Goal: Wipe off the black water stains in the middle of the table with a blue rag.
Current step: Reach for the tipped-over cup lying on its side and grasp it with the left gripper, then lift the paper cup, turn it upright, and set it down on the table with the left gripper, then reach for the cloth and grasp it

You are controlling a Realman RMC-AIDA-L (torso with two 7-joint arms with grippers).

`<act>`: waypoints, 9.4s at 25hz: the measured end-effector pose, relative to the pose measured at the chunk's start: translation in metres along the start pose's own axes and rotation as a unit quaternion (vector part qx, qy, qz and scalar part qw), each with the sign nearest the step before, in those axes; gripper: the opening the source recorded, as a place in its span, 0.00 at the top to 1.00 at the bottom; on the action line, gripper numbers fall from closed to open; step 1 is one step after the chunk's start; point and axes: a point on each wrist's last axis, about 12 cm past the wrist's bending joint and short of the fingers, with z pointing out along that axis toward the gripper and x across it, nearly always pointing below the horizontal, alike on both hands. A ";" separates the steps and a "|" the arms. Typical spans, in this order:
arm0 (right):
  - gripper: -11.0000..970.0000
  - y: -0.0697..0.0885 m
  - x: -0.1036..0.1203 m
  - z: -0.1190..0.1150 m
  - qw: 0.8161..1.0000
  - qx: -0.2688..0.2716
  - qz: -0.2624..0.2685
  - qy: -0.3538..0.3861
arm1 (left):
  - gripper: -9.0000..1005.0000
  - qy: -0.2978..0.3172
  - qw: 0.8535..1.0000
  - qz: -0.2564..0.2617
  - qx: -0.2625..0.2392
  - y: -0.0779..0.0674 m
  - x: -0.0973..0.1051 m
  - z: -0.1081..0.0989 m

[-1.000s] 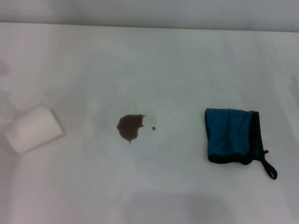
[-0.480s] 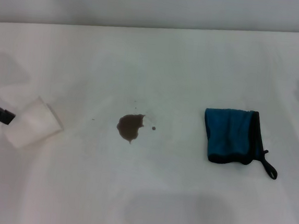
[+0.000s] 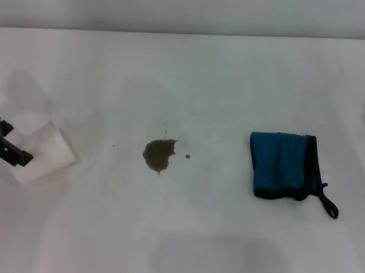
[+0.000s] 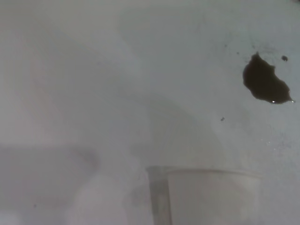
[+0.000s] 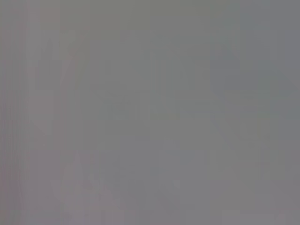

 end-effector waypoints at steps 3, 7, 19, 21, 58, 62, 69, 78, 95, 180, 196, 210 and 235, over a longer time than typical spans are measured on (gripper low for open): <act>0.10 0.001 0.000 -0.001 1.000 -0.001 0.002 -0.003 | 0.11 0.002 1.000 0.015 -0.009 -0.002 -0.001 0.010; 0.11 0.003 0.000 -0.002 1.000 -0.003 0.004 -0.005 | 0.11 -0.003 1.000 0.021 -0.002 -0.004 -0.001 0.021; 0.11 0.005 0.001 -0.004 1.000 -0.002 0.010 -0.003 | 0.12 -0.045 0.998 0.036 -0.010 -0.003 0.001 0.039; 0.11 0.005 0.001 -0.005 1.000 -0.002 0.011 -0.003 | 0.12 -0.046 0.998 0.040 -0.011 -0.003 0.000 0.043; 0.11 0.005 -0.001 0.003 1.000 -0.006 0.005 -0.006 | 0.36 -0.292 0.956 0.025 -0.008 -0.008 -0.004 0.043; 0.11 0.003 -0.003 0.005 1.000 -0.006 0.000 -0.010 | 0.37 -0.379 0.925 0.021 -0.024 -0.010 0.011 0.038; 0.11 0.001 -0.005 0.008 1.000 -0.008 -0.005 -0.016 | 0.37 -0.507 0.858 0.035 -0.073 -0.027 0.042 0.054; 0.11 0.000 -0.006 0.007 1.000 -0.008 -0.009 -0.018 | 0.37 -0.534 0.837 0.006 -0.123 -0.051 0.066 0.095; 0.11 -0.003 -0.006 0.003 1.000 -0.006 -0.012 -0.018 | 0.37 -0.465 0.867 -0.011 -0.182 -0.073 0.078 0.141; 0.25 -0.074 -0.039 0.050 0.928 -0.022 0.339 0.155 | 0.11 -0.541 0.698 -0.153 -0.444 -0.123 0.233 0.093; 0.24 -0.022 -0.162 0.106 0.811 -0.265 0.189 0.486 | 0.11 -0.561 0.680 -0.111 -0.460 -0.095 0.212 0.077; 0.25 0.127 -0.149 0.123 0.736 -0.229 -0.082 0.632 | 0.11 -0.579 0.668 -0.075 -0.462 -0.073 0.184 0.067; 0.25 0.185 -0.072 0.146 0.674 -0.129 -0.219 0.694 | 0.11 -0.569 0.674 -0.046 -0.469 -0.071 0.173 0.070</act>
